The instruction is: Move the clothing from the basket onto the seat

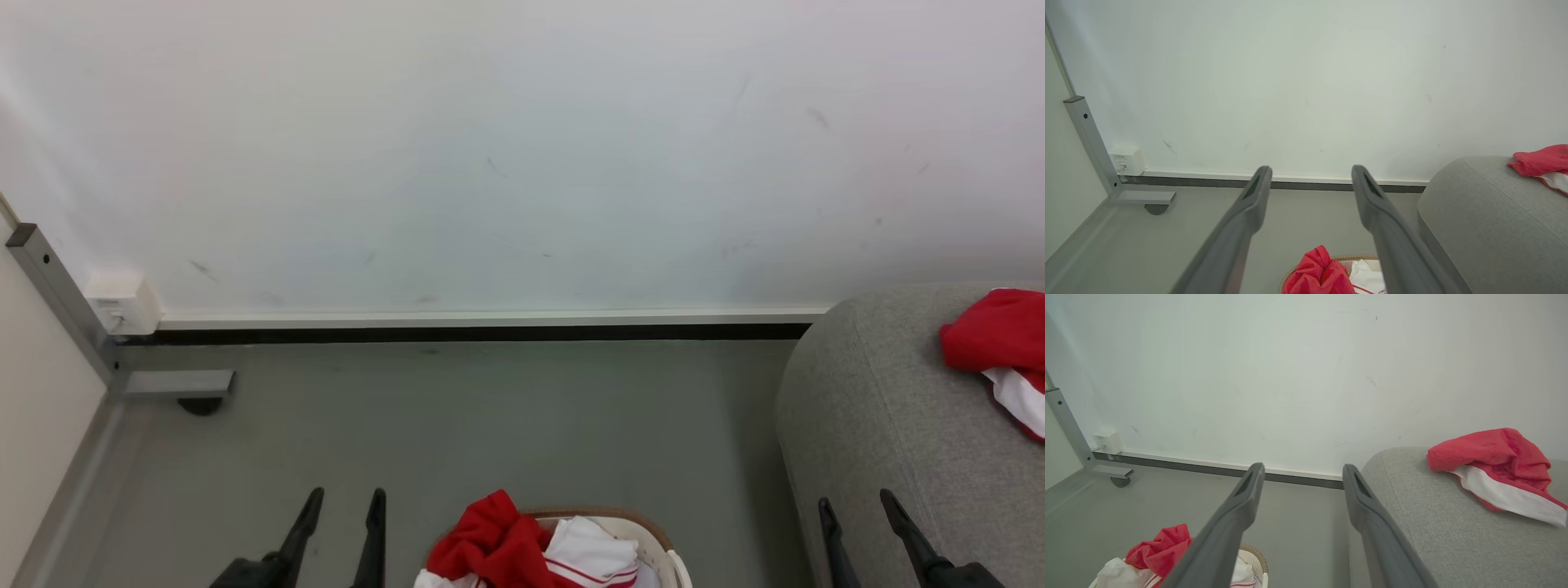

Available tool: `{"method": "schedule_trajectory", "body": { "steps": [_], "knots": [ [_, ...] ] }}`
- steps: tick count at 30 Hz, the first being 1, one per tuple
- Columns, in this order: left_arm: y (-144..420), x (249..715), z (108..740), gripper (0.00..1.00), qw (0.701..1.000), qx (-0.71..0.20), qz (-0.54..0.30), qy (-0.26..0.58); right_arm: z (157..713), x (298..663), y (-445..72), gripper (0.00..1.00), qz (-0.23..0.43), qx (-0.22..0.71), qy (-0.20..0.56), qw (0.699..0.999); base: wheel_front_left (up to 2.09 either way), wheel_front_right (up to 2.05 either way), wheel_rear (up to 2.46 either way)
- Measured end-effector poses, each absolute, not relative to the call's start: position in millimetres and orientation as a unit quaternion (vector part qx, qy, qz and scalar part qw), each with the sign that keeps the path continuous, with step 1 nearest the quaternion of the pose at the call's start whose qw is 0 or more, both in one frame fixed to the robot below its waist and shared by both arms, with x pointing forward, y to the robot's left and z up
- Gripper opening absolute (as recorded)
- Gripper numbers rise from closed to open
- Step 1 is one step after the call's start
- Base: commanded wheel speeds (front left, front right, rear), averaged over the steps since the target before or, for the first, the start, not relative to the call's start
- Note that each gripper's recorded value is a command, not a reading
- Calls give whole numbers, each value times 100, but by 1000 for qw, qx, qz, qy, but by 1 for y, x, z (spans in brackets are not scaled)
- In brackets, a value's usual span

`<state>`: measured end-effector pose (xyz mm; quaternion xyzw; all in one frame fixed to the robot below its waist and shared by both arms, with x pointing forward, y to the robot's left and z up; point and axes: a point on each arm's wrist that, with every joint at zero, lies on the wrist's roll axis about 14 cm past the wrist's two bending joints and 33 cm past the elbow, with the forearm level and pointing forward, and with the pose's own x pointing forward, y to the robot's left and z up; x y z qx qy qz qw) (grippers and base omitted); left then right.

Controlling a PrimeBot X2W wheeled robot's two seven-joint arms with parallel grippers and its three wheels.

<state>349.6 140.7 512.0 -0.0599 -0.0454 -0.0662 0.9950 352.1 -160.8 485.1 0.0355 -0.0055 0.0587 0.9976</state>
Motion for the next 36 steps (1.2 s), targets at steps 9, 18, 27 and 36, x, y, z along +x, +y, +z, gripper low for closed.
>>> {"method": "schedule_trajectory", "body": {
  "steps": [9, 18, 27, 36],
  "knots": [
    [117, 365, 502, 100, 992, -55, -111, -28, 484, 357, -166, 100, 49, 39, -4, 998, 0, 0, 0],
    [65, 401, 446, 100, 971, 0, -224, 85, 490, 386, -175, 100, 37, 45, -13, 998, 0, 0, 0],
    [22, 418, 356, 100, 906, 99, -335, 238, 471, 414, -190, 100, 16, 60, 7, 998, 0, 0, 0],
    [8, 409, 257, 100, 828, 155, -400, 362, 443, 449, -198, 100, 6, 76, 27, 997, 0, 0, 0]
  ]
}}
